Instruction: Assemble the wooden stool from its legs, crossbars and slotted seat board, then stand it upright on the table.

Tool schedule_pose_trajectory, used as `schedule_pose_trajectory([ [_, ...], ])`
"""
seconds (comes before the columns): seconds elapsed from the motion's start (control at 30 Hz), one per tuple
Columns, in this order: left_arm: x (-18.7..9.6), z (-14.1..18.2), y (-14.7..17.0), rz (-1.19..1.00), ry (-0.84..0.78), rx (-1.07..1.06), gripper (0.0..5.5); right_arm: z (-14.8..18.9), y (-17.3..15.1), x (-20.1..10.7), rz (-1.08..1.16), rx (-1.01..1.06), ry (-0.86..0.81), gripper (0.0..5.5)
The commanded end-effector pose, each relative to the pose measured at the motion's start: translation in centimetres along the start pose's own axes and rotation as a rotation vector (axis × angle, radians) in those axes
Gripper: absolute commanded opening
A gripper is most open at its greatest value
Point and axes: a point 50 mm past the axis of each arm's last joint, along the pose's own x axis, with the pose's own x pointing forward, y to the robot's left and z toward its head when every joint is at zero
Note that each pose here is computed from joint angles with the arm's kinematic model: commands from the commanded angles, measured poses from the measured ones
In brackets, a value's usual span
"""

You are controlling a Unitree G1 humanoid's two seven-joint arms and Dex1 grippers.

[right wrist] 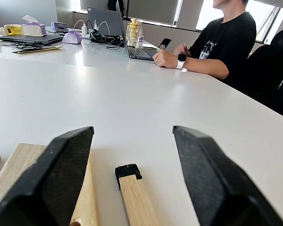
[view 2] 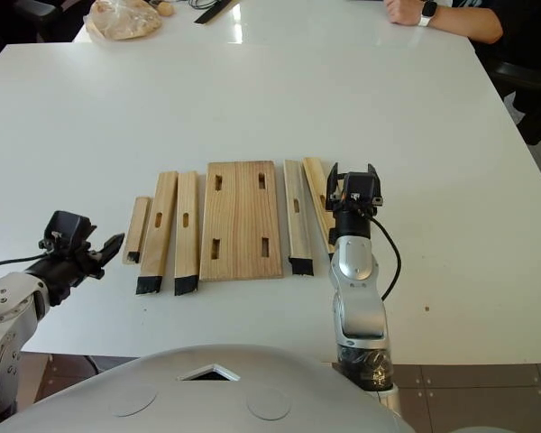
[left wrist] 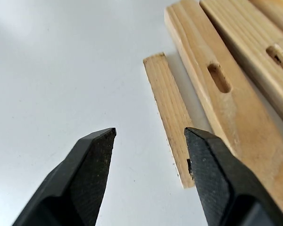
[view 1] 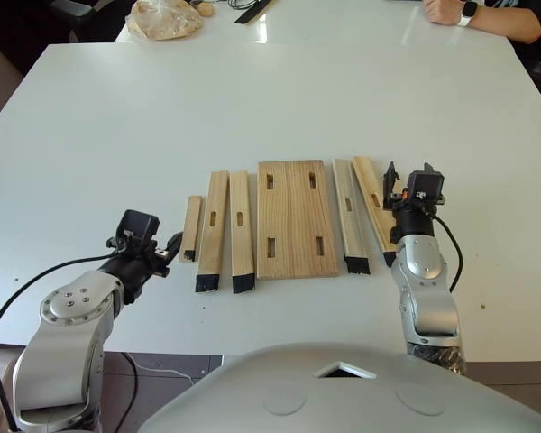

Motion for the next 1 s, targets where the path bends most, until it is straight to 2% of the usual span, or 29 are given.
schedule_pose_trajectory([
  [0.03, 0.3, -0.6, 0.3, 0.021, 0.02, -0.052, 2.73, 0.1, -0.4, 0.2, 0.008, -0.016, 0.006, 3.11],
  [0.33, 0.5, -0.2, -0.8, -0.051, -0.03, -0.09, 2.73, 0.1, 0.1, 0.5, 0.017, -0.009, 0.009, 3.11],
  [0.73, 0.9, -3.0, -0.9, 0.004, 0.083, -0.111, 2.73, 0.1, -0.2, 0.8, 0.036, -0.022, 0.007, 3.11],
  [1.0, 1.6, -2.8, -0.3, -0.01, 0.082, -0.089, 2.73, 0.0, -0.2, 0.7, 0.031, -0.022, 0.015, 3.11],
])
